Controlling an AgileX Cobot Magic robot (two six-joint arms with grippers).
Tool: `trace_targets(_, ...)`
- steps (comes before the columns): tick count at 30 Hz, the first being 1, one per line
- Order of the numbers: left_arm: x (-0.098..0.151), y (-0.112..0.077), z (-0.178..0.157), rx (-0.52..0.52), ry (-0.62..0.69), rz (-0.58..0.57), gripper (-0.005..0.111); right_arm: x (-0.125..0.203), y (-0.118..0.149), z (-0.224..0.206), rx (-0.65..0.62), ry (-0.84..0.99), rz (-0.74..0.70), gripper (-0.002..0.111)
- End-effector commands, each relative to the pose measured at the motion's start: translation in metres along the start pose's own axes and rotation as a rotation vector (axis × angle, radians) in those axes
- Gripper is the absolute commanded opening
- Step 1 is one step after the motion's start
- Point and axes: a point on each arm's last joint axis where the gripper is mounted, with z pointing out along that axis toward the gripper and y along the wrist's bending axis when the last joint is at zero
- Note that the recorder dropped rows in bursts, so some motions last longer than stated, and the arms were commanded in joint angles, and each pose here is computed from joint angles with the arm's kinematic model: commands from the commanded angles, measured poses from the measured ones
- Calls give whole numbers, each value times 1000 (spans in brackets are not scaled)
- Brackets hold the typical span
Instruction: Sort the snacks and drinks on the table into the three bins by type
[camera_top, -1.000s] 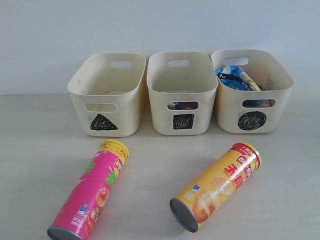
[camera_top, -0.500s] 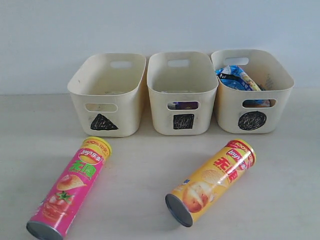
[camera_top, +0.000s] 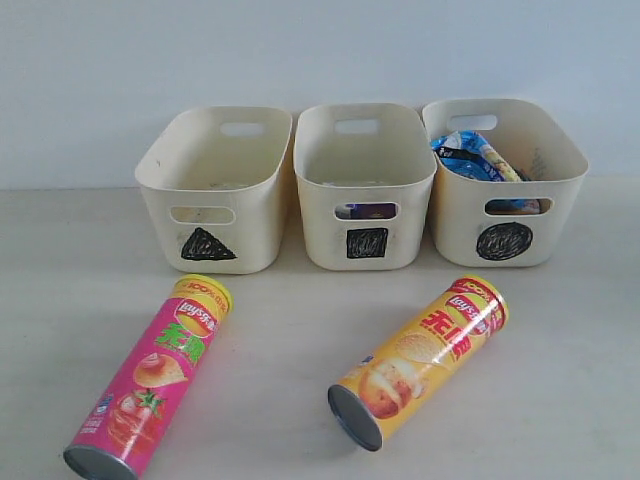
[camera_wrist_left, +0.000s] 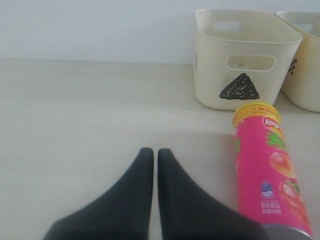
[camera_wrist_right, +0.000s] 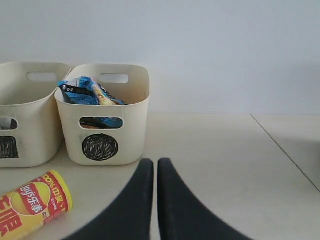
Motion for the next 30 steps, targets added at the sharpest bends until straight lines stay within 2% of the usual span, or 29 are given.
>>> trace_targets(1,-2,0,0,1,-12,-7,4,18,1,-5,-3,-3,-27,1)
trace_targets(9,-2,0,0,1,-12,-7,4,45,2,2,-2,27,-14,1)
trace_targets(16,-2,0,0,1,-12,-7,4,46,2,2,-2,42,-7,1)
trace_targets(22,-2,0,0,1,-12,-7,4,46,1,2,10,42,56,1)
trace_targets(30,-2,0,0,1,-12,-7,4,50,1,2,7,83,-1,1)
